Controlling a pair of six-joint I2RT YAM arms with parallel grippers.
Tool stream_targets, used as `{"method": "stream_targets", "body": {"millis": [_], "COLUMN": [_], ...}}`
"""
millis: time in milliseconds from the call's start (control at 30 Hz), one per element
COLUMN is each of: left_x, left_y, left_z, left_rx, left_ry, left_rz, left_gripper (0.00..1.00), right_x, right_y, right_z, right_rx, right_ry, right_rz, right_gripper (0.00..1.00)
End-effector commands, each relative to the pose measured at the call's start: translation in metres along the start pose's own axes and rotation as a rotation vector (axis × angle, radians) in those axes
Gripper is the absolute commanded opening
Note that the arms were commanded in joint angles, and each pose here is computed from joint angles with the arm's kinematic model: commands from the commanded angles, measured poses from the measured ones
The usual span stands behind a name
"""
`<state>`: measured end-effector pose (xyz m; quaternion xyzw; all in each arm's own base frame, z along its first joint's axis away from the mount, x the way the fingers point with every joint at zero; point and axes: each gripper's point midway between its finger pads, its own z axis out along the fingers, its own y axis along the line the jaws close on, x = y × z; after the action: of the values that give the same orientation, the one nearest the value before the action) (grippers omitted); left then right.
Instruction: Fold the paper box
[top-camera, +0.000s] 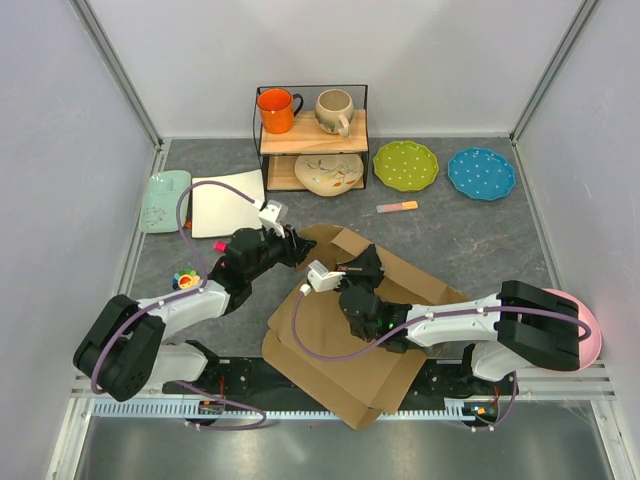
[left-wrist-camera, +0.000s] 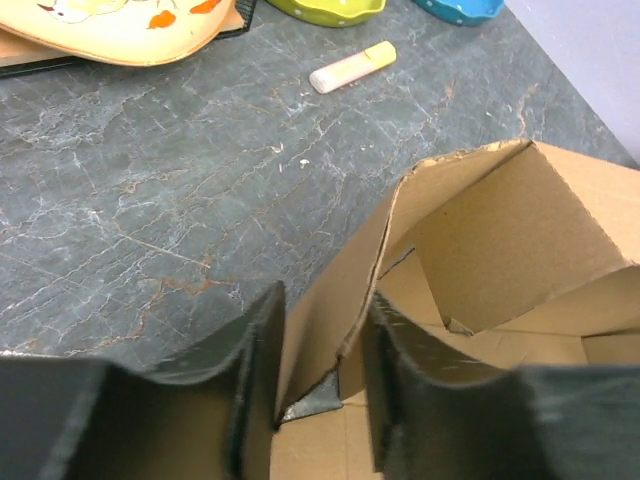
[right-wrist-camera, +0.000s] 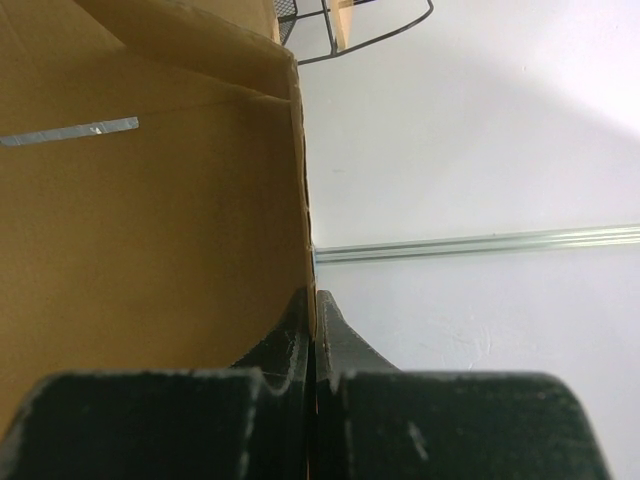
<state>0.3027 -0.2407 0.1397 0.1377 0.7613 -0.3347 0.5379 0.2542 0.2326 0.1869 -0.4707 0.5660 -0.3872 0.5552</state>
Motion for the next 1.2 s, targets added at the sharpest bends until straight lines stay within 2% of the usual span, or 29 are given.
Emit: {"method": "stream_targets", "body": {"millis": [0,167,500,767,1167], "left_x": [-0.01,-0.019,-0.047,-0.011,0.026], "left_y": [-0.011,-0.019,-0.045,-0.052,-0.066], "left_z": [0.0,-0.013,-0.033,-0.038,-0.041], "left_rx": [0.057,0.069,0.141,0.156,0.195], "left_ry": [-0.01,-0.012,-0.066,-0.01,0.055], "left_rz": [0.039,0.019,-0.067,-0.175,-0.268], "left_gripper": [0.32,0.23,0.23,0.2,0.18], "right_x": [-0.005,-0.003,-0.001,0.004,-0.007], "right_y": [0.01,0.013,0.018,0.015,-0.011], "right_z": [0.001,0.002,0.006,0.006,0.009], "right_rx": [-0.041,-0.047,-0.031,0.012,0.114], "right_ry": [-0.039,-0.032,0.006,0.048,0.022], "right_rz": [0.035,0.019,-0.026,-0.064,-0.076], "right_gripper": [0.0,0.0,0.0,0.0,0.0]}}
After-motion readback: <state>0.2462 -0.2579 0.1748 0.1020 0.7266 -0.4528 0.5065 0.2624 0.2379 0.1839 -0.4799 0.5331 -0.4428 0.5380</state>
